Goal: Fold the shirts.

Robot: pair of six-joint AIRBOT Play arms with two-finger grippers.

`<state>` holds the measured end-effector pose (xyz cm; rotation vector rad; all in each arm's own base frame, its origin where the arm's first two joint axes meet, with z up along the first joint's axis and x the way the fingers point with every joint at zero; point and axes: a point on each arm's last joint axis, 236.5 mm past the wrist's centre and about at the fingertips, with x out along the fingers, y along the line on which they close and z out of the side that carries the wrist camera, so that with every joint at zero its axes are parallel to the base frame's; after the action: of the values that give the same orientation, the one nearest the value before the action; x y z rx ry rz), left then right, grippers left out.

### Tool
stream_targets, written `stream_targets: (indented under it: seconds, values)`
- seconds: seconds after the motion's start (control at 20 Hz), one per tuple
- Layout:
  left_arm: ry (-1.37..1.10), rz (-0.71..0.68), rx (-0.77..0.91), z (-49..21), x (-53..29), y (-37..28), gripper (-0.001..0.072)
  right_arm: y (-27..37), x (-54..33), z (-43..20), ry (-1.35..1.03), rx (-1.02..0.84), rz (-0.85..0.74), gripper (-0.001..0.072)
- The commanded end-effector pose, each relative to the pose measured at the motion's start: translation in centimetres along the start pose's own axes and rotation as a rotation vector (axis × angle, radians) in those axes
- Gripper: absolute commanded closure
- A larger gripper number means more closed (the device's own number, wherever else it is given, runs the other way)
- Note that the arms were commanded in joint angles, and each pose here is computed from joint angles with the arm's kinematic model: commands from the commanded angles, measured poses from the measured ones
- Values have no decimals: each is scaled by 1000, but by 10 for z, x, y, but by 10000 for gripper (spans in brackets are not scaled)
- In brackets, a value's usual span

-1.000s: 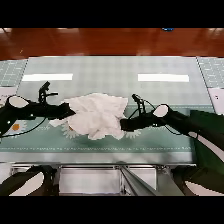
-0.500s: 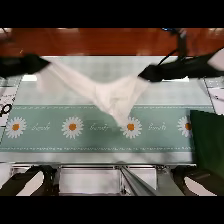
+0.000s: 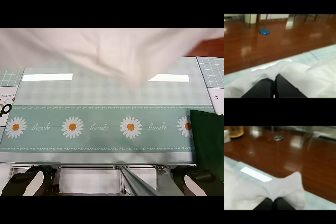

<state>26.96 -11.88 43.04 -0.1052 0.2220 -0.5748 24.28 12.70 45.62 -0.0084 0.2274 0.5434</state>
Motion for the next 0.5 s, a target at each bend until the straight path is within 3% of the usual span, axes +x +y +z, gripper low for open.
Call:
stream_targets:
  seconds: [0.0,0.15,0.45]
  values:
    - [178,-36,37,-45,-22,-23,690,-24,-58,-13,24,4,-201,692]
    - [285,-50,-55,-92,-15,-18,690,-46,-71,-48,141,53,-314,692]
    - [529,-49,-348,-239,23,17,690,-69,-17,-145,440,131,-310,693]
